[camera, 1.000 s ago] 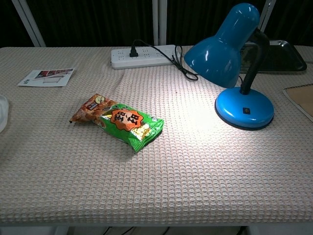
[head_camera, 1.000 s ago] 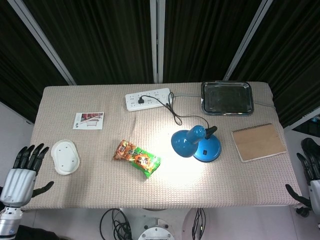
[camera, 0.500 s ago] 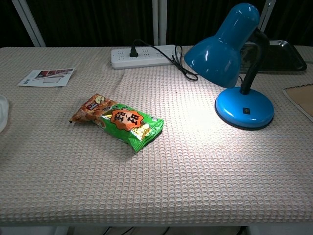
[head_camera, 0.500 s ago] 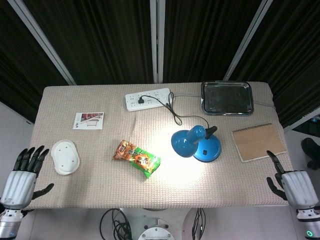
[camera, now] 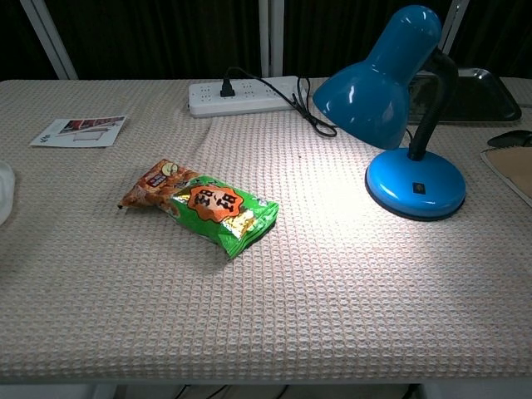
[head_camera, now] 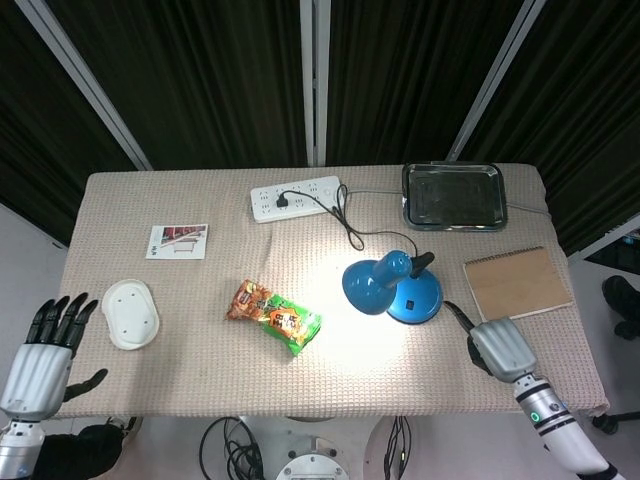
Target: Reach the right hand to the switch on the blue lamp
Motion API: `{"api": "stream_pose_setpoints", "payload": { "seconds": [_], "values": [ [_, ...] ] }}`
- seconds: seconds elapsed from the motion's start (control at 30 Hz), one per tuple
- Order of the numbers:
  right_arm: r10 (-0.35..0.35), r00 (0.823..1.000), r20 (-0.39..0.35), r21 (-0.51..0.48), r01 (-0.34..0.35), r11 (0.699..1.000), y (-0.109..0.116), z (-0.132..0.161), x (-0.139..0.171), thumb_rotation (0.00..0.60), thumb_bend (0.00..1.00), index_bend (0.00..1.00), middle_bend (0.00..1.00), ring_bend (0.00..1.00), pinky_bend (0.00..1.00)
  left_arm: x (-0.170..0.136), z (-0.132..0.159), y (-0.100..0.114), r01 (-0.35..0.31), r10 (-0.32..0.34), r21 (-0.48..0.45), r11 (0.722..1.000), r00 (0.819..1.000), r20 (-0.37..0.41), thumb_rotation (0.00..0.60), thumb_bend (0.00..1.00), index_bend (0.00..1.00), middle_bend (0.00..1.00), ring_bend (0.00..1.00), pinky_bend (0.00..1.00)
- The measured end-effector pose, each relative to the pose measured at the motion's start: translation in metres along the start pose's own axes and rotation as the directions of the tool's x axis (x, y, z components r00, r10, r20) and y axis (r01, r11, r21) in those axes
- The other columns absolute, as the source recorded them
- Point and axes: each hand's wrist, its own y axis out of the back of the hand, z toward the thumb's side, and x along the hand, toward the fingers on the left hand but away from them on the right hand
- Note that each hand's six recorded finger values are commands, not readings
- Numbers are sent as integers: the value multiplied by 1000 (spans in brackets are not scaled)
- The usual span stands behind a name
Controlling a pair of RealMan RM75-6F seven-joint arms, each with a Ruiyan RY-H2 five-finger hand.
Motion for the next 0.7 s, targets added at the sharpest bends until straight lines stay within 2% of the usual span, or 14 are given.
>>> {"api": "stream_pose_setpoints", "payload": {
  "seconds": [0.27, 0.7],
  "values": [
    [81, 997, -3, 8, -81, 997, -12, 17, -29, 600, 867, 0, 897, 886, 932, -2, -2, -2, 3, -3, -2, 1000, 1000, -11, 600, 0, 4, 0, 0, 0],
    [162, 987, -15, 8, -162, 987, -28, 33, -55, 600, 870, 0, 897, 886, 932, -1, -8, -4, 13, -13, -4, 1000, 1000, -23, 600, 0, 4, 0, 0, 0]
  ]
}}
